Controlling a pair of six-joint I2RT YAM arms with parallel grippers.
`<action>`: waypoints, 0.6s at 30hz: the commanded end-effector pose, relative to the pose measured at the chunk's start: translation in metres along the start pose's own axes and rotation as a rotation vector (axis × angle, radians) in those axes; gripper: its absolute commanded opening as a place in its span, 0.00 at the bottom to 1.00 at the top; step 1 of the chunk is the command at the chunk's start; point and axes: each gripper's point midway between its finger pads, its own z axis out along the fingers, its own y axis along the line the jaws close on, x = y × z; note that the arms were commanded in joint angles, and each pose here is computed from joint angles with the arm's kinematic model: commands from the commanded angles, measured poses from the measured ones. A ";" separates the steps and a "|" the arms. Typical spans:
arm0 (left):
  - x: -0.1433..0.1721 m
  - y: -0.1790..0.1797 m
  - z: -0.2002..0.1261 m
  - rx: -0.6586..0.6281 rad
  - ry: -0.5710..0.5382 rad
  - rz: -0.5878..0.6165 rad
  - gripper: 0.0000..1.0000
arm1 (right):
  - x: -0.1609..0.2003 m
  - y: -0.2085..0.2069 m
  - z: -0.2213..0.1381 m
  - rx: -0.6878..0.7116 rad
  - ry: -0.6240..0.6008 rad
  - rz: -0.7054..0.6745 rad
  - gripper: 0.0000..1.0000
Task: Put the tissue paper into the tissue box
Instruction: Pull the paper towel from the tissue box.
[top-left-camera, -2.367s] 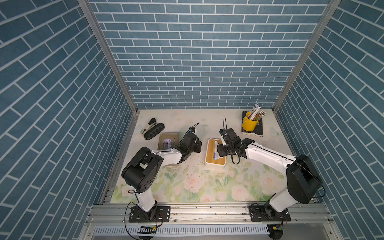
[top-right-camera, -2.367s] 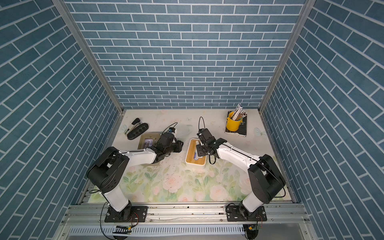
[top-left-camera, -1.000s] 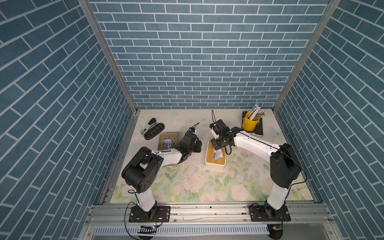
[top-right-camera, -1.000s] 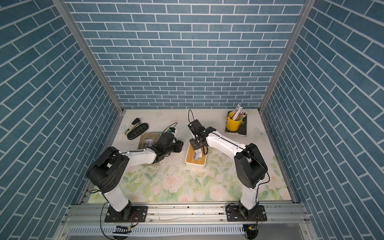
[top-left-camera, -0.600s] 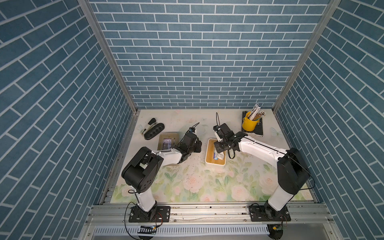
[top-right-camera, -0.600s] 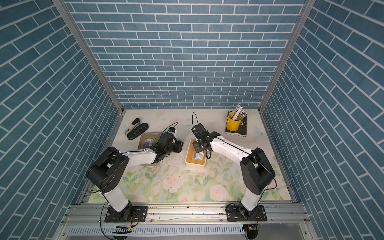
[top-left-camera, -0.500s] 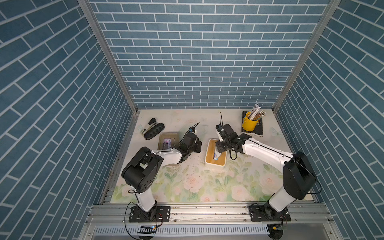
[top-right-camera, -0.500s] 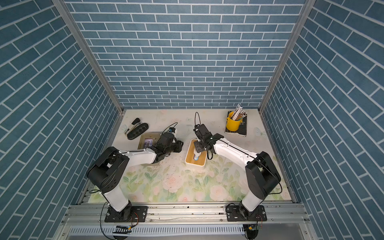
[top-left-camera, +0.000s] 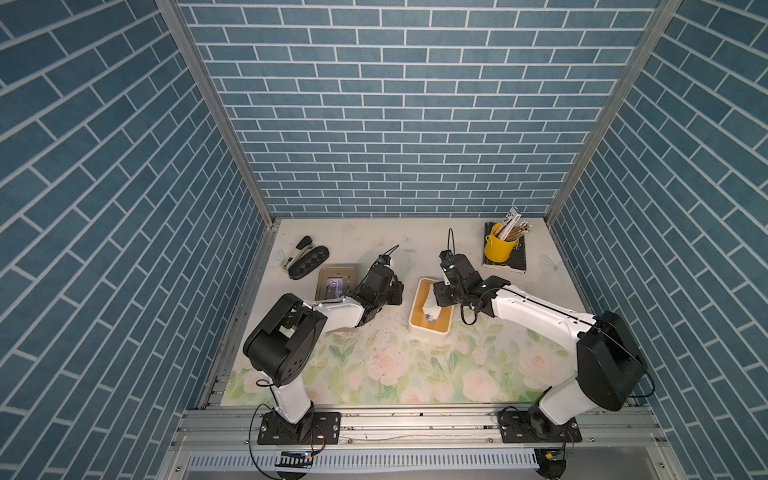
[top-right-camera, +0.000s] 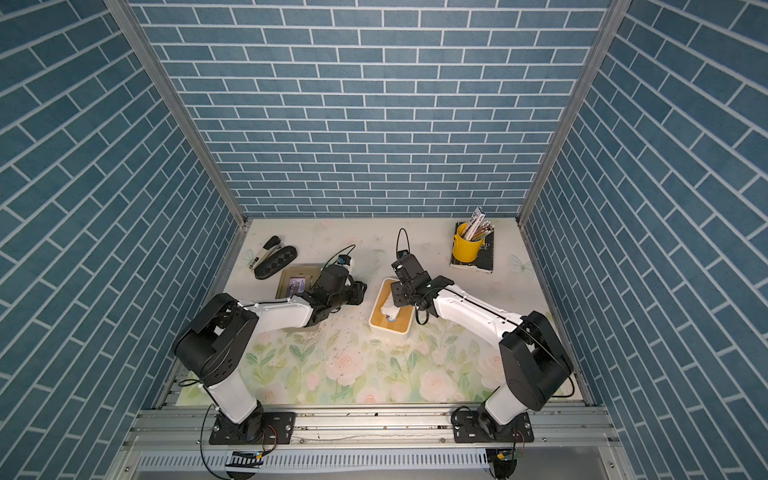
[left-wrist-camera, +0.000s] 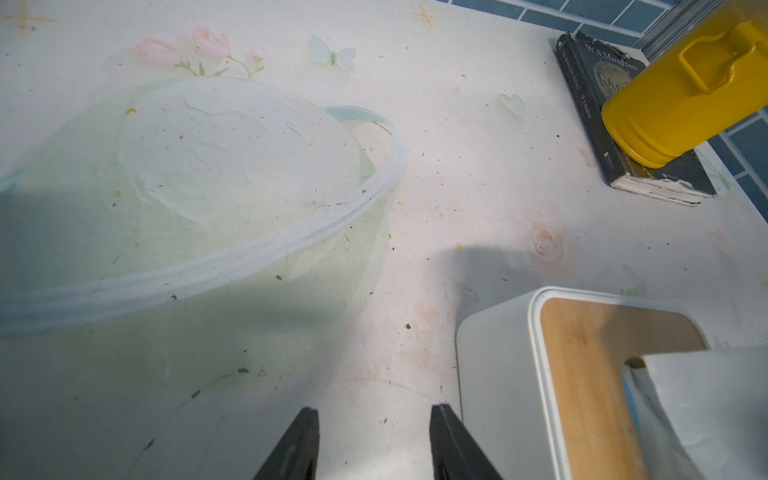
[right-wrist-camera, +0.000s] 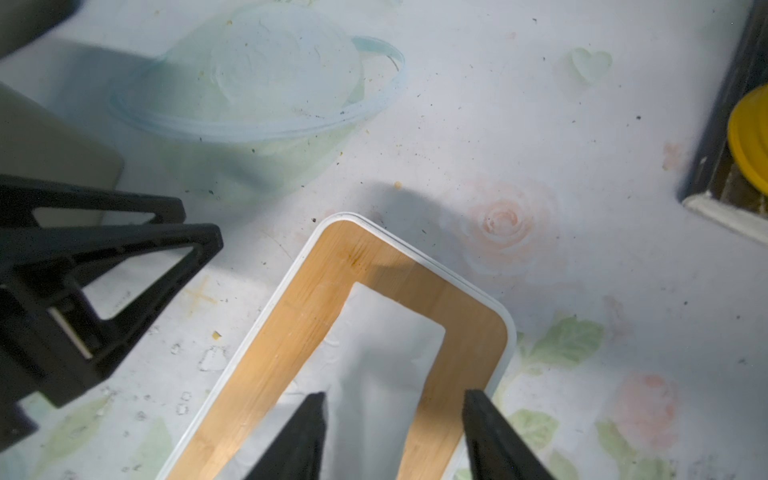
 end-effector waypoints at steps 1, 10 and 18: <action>0.003 0.001 0.006 -0.003 0.014 0.006 0.48 | -0.023 -0.001 -0.037 -0.019 -0.114 0.047 0.71; 0.014 -0.008 0.017 0.020 0.069 0.011 0.49 | 0.019 -0.016 -0.059 -0.031 -0.062 0.093 0.73; 0.023 -0.027 0.026 0.042 0.098 0.036 0.49 | 0.074 -0.011 -0.049 -0.131 0.004 0.161 0.75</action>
